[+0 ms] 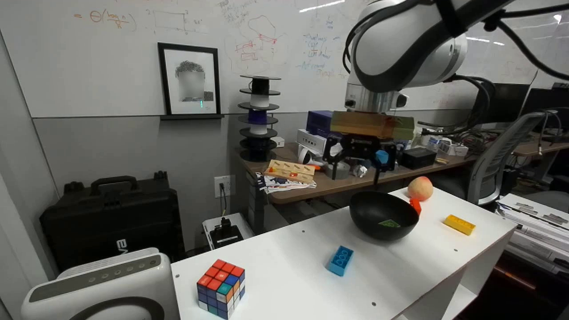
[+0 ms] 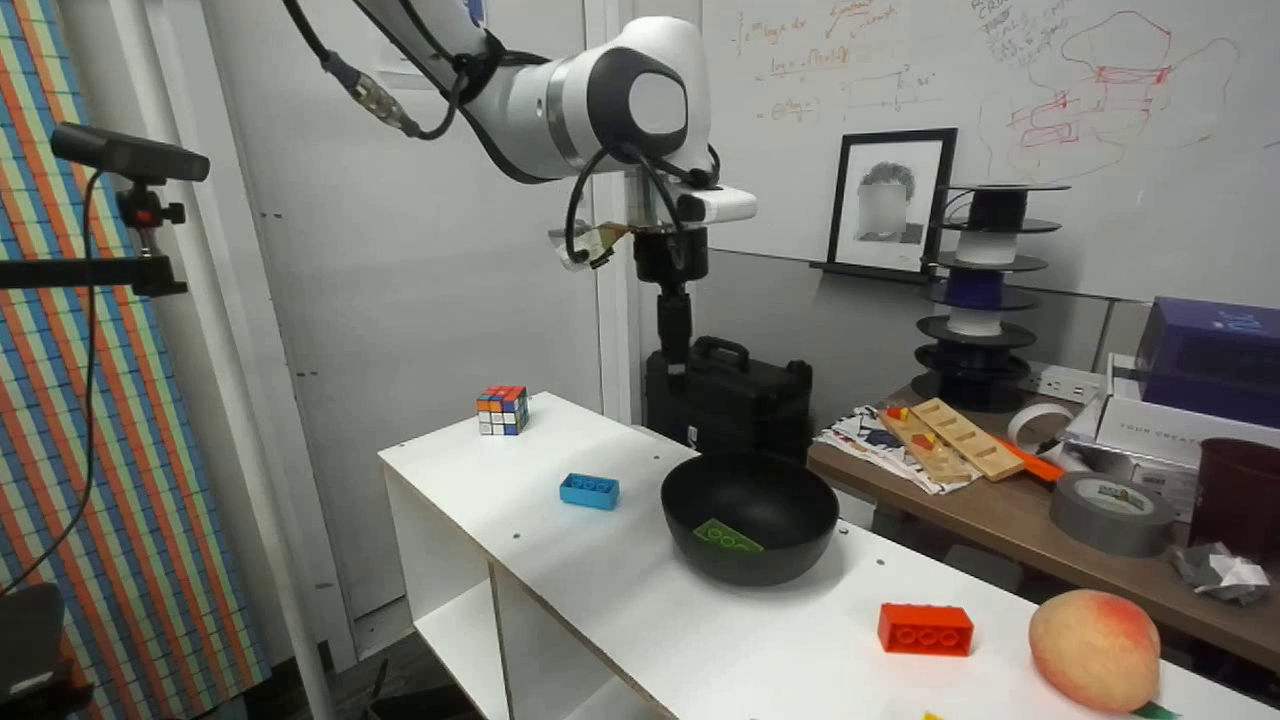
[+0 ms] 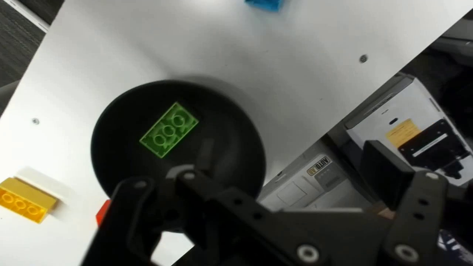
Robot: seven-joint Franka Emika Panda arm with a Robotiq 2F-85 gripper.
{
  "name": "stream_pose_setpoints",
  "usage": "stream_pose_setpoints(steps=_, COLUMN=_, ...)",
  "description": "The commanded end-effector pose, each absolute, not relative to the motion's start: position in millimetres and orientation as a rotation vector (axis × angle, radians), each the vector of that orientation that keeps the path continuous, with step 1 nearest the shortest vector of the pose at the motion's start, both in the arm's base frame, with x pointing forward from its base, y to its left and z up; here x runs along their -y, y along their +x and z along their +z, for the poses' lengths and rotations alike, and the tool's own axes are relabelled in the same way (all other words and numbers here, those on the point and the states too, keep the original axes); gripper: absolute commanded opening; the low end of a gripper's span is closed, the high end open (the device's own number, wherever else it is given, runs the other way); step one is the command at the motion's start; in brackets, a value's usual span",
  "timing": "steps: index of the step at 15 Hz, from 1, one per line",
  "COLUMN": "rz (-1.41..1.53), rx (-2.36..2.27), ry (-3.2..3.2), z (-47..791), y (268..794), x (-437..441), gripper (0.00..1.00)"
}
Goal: Put the green, blue, red and yellow building blocks inside the black bowl
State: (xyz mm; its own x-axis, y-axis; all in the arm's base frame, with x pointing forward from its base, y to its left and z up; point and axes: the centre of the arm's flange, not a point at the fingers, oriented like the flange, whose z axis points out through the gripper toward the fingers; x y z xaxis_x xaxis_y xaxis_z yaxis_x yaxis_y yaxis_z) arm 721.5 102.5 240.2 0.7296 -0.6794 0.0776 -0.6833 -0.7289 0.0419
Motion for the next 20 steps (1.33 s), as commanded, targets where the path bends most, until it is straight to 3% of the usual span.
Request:
stream_pose_setpoints(steps=1, rz=0.115, rx=1.25, ry=2.866, z=246.4, y=711.2, x=-139.6, gripper=1.0)
stream_pose_setpoints(steps=9, rz=-0.022, rx=1.633, ry=2.693, z=220.9, y=692.3, x=-150.7, gripper=1.0)
stream_pose_setpoints(steps=20, rz=-0.184, rx=1.463, ry=2.708, z=164.4, y=657.9, x=-144.4, gripper=1.0)
